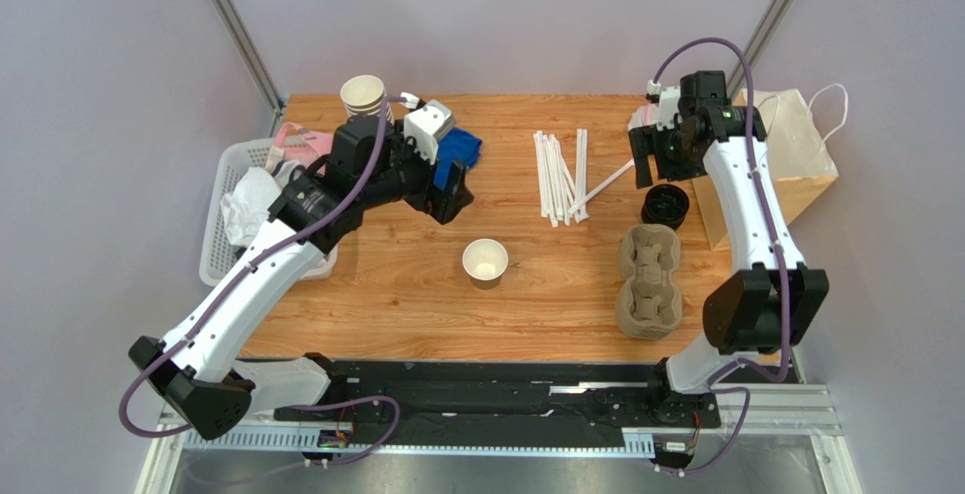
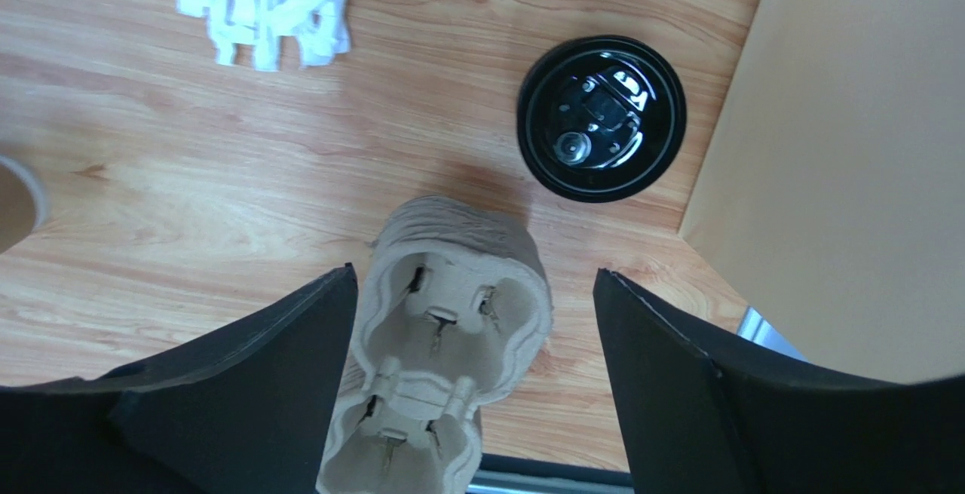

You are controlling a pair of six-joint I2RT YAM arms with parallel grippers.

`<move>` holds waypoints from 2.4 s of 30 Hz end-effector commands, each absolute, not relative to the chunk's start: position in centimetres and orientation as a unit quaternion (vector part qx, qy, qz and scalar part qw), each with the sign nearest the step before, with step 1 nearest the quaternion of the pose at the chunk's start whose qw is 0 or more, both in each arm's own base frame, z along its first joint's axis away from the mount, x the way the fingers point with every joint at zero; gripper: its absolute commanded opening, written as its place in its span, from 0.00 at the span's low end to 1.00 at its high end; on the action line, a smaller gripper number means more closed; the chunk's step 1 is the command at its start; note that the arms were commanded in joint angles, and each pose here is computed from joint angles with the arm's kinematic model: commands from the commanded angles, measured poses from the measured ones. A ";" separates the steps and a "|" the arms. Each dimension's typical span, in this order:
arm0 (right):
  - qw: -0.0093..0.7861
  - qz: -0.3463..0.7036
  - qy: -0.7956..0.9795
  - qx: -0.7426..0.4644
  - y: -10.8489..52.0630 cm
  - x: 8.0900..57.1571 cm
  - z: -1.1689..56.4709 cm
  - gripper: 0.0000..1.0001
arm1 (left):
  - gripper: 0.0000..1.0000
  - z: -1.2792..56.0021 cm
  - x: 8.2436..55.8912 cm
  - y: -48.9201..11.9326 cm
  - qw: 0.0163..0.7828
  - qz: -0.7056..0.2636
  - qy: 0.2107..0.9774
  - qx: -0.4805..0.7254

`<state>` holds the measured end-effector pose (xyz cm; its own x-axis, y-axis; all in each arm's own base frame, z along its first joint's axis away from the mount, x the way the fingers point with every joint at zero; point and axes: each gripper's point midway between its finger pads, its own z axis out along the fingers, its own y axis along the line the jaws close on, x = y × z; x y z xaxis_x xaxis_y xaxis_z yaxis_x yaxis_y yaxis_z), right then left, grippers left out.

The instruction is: Pack the takeout coffee

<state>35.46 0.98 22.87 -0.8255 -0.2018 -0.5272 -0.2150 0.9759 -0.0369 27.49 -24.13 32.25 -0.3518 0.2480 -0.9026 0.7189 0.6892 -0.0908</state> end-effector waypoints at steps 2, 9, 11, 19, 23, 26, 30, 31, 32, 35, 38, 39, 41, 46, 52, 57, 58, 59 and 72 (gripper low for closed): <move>0.273 -0.053 0.959 -0.054 -2.5 38.5 22.6 0.71 | 0.99 31.2 26.5 -21.6 0.475 -0.219 0.808 0.270; 0.241 -0.024 0.969 -0.042 -1.8 40.1 19.7 0.59 | 0.99 29.9 27.1 -21.1 0.476 -0.223 0.811 0.258; 0.233 -0.008 0.972 -0.042 -1.2 40.4 18.9 0.55 | 0.99 29.7 27.0 -21.3 0.474 -0.227 0.809 0.263; 0.202 0.007 0.979 -0.035 -0.7 41.8 15.7 0.46 | 0.99 28.8 26.8 -22.0 0.463 -0.241 0.807 0.276; 0.186 0.007 0.982 -0.030 -0.8 42.1 14.4 0.45 | 0.99 28.7 27.2 -21.8 0.467 -0.233 0.809 0.272; 0.174 0.007 0.984 -0.029 -0.7 42.1 13.4 0.36 | 0.99 28.7 27.2 -21.8 0.466 -0.235 0.809 0.271; 0.157 0.002 0.987 -0.026 -0.9 41.8 12.0 0.35 | 0.99 28.7 27.3 -21.9 0.465 -0.240 0.809 0.267; 0.155 0.002 0.988 -0.025 -1.0 41.7 11.8 0.35 | 0.99 28.7 27.4 -21.9 0.466 -0.240 0.809 0.267; 0.155 0.003 0.988 -0.025 -0.9 41.8 11.6 0.35 | 0.99 28.7 27.4 -22.0 0.466 -0.241 0.809 0.267; 0.149 -0.002 0.989 -0.024 -1.1 41.7 10.9 0.35 | 0.99 28.6 27.4 -21.9 0.465 -0.241 0.809 0.266; 0.144 0.000 0.989 -0.025 -1.0 41.7 10.3 0.34 | 0.99 28.5 27.4 -21.8 0.465 -0.240 0.810 0.265; 0.143 0.000 0.989 -0.024 -1.0 41.8 10.1 0.34 | 0.99 28.6 27.5 -21.8 0.466 -0.240 0.809 0.265; 0.138 -0.003 0.990 -0.024 -1.1 41.8 9.6 0.33 | 0.99 28.5 27.4 -21.8 0.466 -0.242 0.809 0.263; 0.132 -0.005 0.991 -0.024 -1.2 41.9 8.9 0.33 | 0.99 28.6 27.6 -21.9 0.466 -0.243 0.809 0.263; 0.126 -0.029 0.991 -0.022 -2.1 41.8 8.3 0.27 | 0.99 28.4 27.7 -22.0 0.466 -0.245 0.809 0.262; 0.130 -0.039 0.991 -0.020 -2.4 41.6 8.7 0.11 | 0.99 28.3 27.8 -22.0 0.464 -0.245 0.810 0.260; 0.131 -0.040 0.990 -0.020 -2.5 41.6 8.9 0.07 | 0.99 28.2 27.7 -22.0 0.464 -0.246 0.810 0.261; 0.132 -0.042 0.990 -0.020 -2.5 41.6 8.9 0.01 | 0.99 28.2 27.8 -22.0 0.464 -0.246 0.810 0.261; 0.159 -0.042 0.986 -0.023 -2.6 40.3 12.2 0.00 | 0.99 28.3 27.7 -22.2 0.463 -0.251 0.808 0.263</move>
